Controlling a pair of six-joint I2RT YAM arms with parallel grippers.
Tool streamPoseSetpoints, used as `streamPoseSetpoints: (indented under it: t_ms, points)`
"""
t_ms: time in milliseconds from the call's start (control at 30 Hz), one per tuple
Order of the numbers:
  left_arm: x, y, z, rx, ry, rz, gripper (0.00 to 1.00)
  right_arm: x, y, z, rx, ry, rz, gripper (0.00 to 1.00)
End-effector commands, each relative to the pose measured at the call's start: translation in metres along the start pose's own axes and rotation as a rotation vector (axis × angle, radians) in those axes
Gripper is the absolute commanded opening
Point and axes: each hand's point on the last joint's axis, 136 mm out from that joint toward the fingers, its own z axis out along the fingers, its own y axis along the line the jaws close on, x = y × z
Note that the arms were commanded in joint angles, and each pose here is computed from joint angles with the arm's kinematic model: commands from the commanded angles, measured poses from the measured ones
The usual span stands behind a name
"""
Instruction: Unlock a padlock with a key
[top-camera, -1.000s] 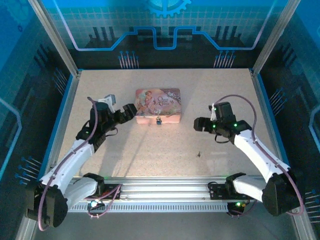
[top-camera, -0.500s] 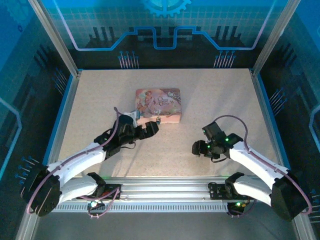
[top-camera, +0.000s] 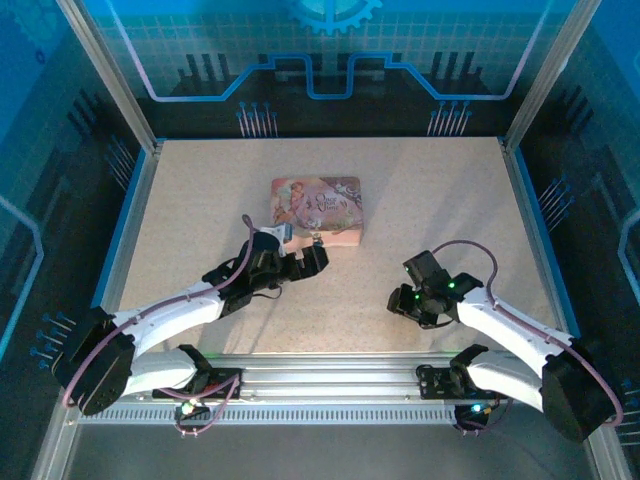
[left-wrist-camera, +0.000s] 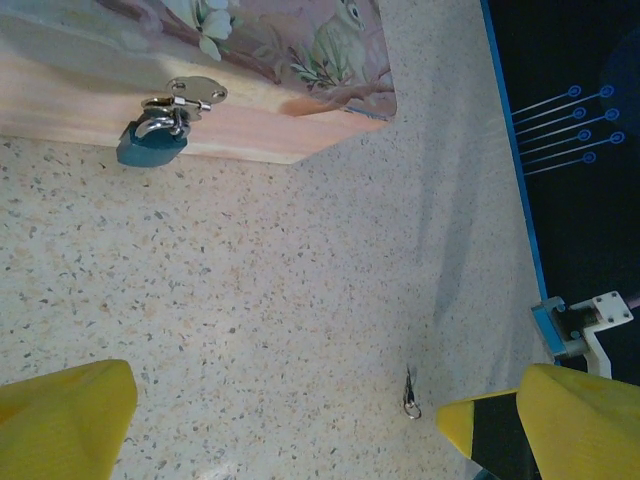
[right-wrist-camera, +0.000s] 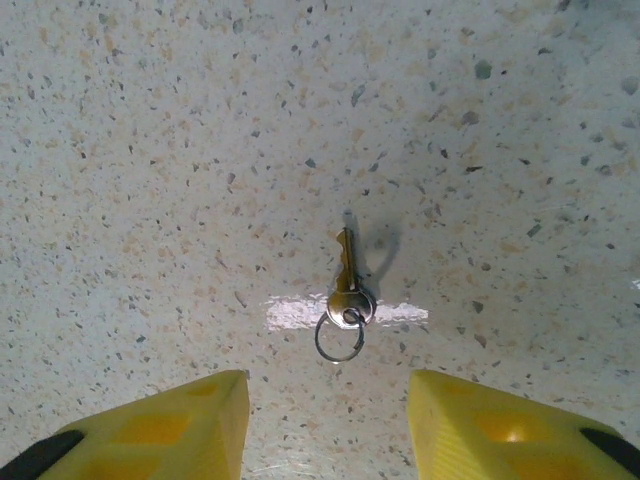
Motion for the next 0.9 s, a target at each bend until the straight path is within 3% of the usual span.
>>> streamPoseSetpoints:
  t_ms: [0, 867]
  points:
    - [-0.012, -0.012, -0.001, 0.018, -0.041, 0.003, 0.99, 0.005, -0.002, 0.005, 0.006, 0.014, 0.017, 0.46]
    - [-0.012, -0.011, 0.004, 0.014, -0.035, 0.003, 0.99, 0.006, -0.006, 0.023, 0.046, 0.042, 0.022, 0.33]
